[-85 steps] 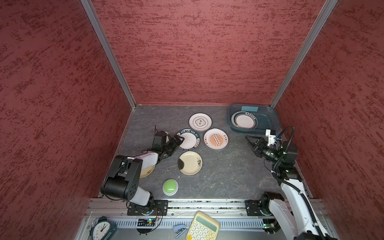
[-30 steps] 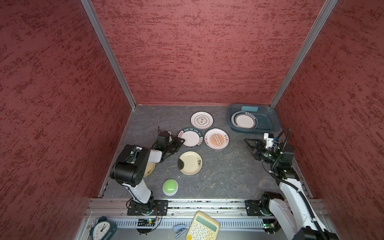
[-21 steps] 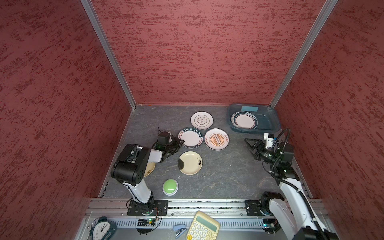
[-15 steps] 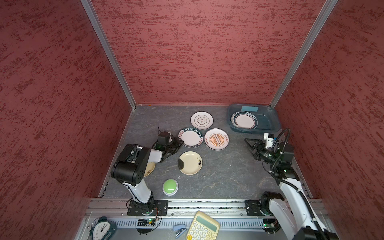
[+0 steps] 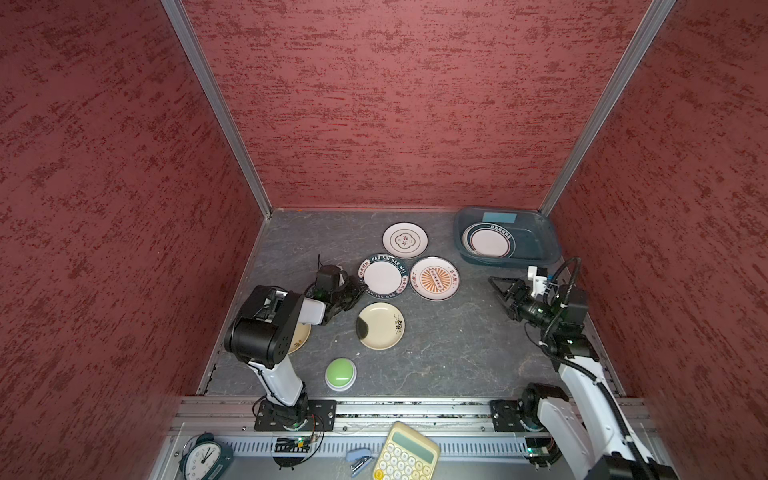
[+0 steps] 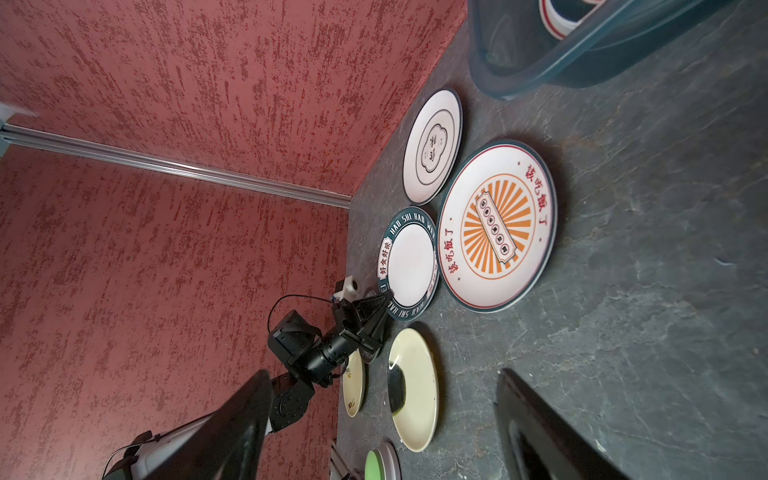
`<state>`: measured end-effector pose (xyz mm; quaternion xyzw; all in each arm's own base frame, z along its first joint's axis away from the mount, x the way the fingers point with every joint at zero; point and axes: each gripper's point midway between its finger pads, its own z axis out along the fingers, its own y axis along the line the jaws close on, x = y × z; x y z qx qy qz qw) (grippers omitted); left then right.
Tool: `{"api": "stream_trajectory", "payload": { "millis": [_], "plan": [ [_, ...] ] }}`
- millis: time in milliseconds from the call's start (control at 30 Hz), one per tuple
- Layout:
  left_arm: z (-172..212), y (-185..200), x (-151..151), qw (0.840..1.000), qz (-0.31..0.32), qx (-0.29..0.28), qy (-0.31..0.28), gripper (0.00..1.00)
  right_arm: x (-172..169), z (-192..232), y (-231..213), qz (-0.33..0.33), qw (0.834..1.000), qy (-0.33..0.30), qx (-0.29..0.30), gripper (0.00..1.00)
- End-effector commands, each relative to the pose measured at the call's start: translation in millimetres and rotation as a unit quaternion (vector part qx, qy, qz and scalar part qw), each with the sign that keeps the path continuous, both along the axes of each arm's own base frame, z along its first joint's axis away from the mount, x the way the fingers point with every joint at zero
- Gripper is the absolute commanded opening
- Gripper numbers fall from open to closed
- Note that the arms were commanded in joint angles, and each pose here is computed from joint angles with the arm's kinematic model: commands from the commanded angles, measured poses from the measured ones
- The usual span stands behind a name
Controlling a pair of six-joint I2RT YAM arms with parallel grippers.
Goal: Place the plates into the plastic bin on the countertop
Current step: 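Close the left gripper on the large green plate's rim and tilt it up, then grasp the raised plate rim with the right gripper while the left gripper holds it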
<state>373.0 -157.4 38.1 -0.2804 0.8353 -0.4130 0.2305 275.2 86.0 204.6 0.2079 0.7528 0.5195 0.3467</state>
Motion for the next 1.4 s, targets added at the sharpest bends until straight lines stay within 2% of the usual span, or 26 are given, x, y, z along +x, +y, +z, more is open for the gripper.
{"api": "stream_trajectory", "payload": {
  "millis": [0, 367, 633, 933, 1067, 1267, 1367],
  "plan": [
    [31.4, -1.7, 5.4, 0.999, -0.008, -0.011, -0.045, 0.0, -1.5, 0.7, 2.1, 0.005, 1.0, -0.012, -0.001, 0.85],
    [76.4, 11.5, -2.3, 0.997, 0.007, 0.023, -0.067, 0.0, -8.1, -11.5, 3.9, 0.005, 1.0, -0.021, 0.004, 0.83],
    [127.7, -1.8, -0.8, 0.993, 0.006, 0.039, -0.107, 0.0, -8.4, -11.5, 9.6, 0.03, 0.999, -0.03, -0.013, 0.79],
    [162.0, -54.0, -5.7, 0.988, -0.049, 0.041, -0.139, 0.0, 0.1, 1.6, 14.1, 0.041, 0.997, -0.059, -0.01, 0.76],
    [161.9, -79.3, -10.9, 0.985, -0.081, 0.062, -0.135, 0.0, 4.1, 0.4, 15.3, 0.045, 0.997, -0.058, -0.01, 0.71],
    [161.4, -115.8, -17.3, 0.983, -0.125, 0.028, -0.134, 0.0, 9.3, -6.4, 20.6, 0.047, 0.998, -0.041, -0.003, 0.6],
    [157.5, -127.7, -17.8, 0.982, -0.138, 0.025, -0.129, 0.0, 10.5, -10.9, 24.1, 0.047, 0.998, -0.036, -0.002, 0.58]
  ]
}}
